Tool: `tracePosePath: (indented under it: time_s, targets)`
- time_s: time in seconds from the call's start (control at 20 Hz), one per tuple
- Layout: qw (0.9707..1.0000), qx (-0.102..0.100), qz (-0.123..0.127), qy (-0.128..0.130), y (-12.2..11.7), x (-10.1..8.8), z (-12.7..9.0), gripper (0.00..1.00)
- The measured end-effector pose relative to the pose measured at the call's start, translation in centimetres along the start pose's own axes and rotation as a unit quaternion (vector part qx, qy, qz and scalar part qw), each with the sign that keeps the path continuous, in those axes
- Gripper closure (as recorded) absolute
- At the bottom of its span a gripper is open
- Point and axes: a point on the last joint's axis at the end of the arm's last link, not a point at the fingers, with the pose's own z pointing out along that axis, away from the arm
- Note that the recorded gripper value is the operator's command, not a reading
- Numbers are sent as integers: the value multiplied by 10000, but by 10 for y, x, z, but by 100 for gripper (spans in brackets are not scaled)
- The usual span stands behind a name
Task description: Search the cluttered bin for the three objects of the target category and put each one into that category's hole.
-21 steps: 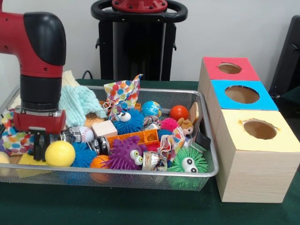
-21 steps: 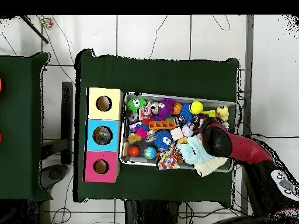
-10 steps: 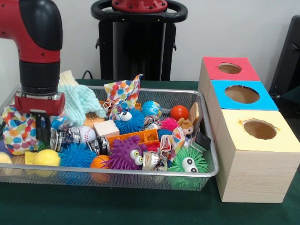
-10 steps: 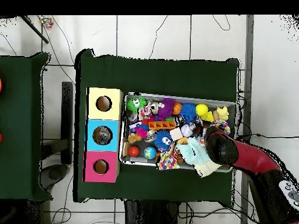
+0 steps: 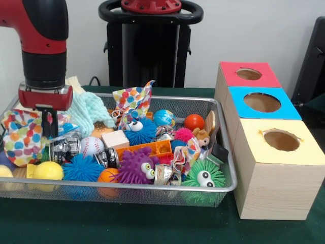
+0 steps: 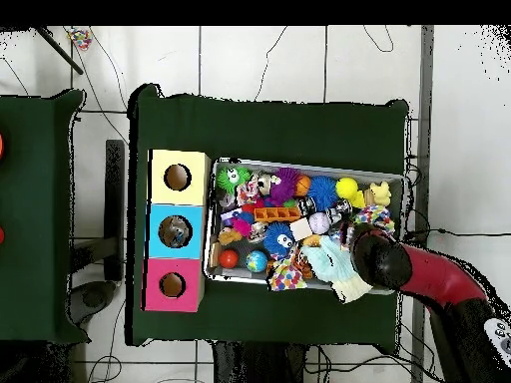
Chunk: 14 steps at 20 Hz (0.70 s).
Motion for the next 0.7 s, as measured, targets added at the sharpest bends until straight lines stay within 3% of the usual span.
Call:
tracePosePath:
  time_s: [0.7]
  targets:
    - [9999, -17, -121, 106, 28, -16, -35, 100]
